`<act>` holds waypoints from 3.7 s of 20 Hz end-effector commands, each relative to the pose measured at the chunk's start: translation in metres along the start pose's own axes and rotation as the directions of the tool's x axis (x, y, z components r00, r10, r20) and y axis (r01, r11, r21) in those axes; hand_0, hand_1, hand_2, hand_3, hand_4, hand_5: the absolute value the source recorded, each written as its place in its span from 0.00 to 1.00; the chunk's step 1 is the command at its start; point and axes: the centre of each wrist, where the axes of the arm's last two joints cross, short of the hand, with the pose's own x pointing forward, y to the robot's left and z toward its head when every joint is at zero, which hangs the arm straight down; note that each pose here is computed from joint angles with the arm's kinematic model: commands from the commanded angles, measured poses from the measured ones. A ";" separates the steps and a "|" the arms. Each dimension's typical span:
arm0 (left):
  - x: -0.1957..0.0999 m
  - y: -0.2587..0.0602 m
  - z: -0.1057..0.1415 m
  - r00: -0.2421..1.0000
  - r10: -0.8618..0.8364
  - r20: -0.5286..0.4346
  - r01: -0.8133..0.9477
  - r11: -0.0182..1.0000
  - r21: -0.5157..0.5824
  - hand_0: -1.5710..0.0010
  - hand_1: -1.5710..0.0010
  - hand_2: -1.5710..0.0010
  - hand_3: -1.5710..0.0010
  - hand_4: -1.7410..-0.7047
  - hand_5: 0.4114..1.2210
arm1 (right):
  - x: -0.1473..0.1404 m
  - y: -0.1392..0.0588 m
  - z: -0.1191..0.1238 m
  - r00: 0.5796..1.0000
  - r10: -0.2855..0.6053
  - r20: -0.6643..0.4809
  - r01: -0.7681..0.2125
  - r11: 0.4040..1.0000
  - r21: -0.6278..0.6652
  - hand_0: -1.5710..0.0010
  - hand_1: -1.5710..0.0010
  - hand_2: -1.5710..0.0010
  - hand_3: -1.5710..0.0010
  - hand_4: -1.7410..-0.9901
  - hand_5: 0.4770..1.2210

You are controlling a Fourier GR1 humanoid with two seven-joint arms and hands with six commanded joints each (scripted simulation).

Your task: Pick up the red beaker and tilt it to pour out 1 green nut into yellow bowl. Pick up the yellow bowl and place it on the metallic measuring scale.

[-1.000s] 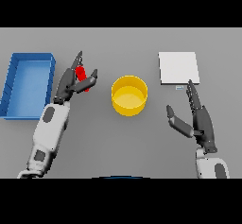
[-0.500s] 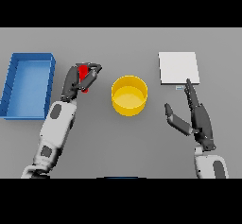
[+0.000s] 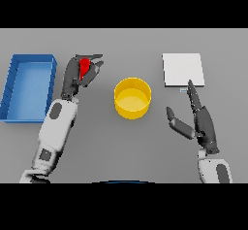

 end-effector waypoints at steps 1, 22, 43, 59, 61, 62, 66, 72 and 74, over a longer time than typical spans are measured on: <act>0.007 0.005 -0.001 0.999 -0.028 0.018 0.028 1.000 -0.003 0.02 0.02 0.02 0.02 0.02 0.85 | 0.000 0.002 0.000 1.000 0.003 -0.001 -0.003 1.000 -0.008 1.00 1.00 1.00 1.00 0.65 0.26; 0.086 -0.028 -0.027 0.308 -0.833 0.459 0.947 0.221 -0.235 0.00 0.00 0.00 0.00 0.00 0.96 | 0.007 0.000 0.004 1.000 0.022 -0.011 -0.022 1.000 -0.009 1.00 1.00 1.00 1.00 0.63 0.32; 0.118 -0.100 -0.040 -0.520 -0.445 0.729 0.732 -0.671 0.113 0.00 0.00 0.00 0.00 0.01 1.00 | 0.005 0.007 0.004 1.000 0.026 -0.002 -0.026 0.998 -0.051 1.00 1.00 1.00 1.00 0.76 0.20; 0.179 -0.117 -0.063 -0.772 -0.189 0.607 0.483 -0.795 0.367 0.00 0.00 0.00 0.00 0.02 1.00 | 0.001 0.006 0.004 1.000 0.023 -0.001 -0.023 0.999 -0.048 1.00 1.00 1.00 1.00 0.79 0.22; 0.207 -0.103 -0.077 -0.806 -0.215 0.551 0.466 -0.805 0.368 0.00 0.00 0.00 0.00 0.02 1.00 | 0.002 0.007 0.003 0.999 0.030 0.019 -0.029 0.999 -0.043 1.00 1.00 1.00 1.00 0.78 0.24; 0.224 -0.094 -0.085 -0.801 -0.269 0.534 0.499 -0.793 0.350 0.00 0.00 0.00 0.13 0.01 1.00 | 0.003 0.009 0.006 0.999 0.040 0.031 -0.038 0.998 -0.040 1.00 1.00 1.00 1.00 0.78 0.24; 0.286 -0.047 -0.118 -0.721 -0.565 0.401 0.677 -0.697 0.235 0.00 0.00 0.00 0.13 0.01 1.00 | 0.000 0.012 0.005 0.999 0.027 0.032 -0.026 0.999 -0.030 1.00 1.00 1.00 1.00 0.77 0.25; 0.310 0.064 -0.143 -0.036 -0.990 0.136 0.999 -0.037 -0.005 0.00 0.00 0.00 0.11 0.00 1.00 | 0.005 0.012 -0.006 0.996 0.078 0.031 -0.077 0.996 -0.045 1.00 1.00 1.00 1.00 0.80 0.21; 0.297 0.109 -0.144 0.175 -0.984 0.033 0.984 0.175 -0.013 0.00 0.00 0.00 0.09 0.00 1.00 | 0.006 0.015 -0.001 0.998 0.018 0.066 -0.016 1.000 -0.027 1.00 1.00 1.00 1.00 0.84 0.20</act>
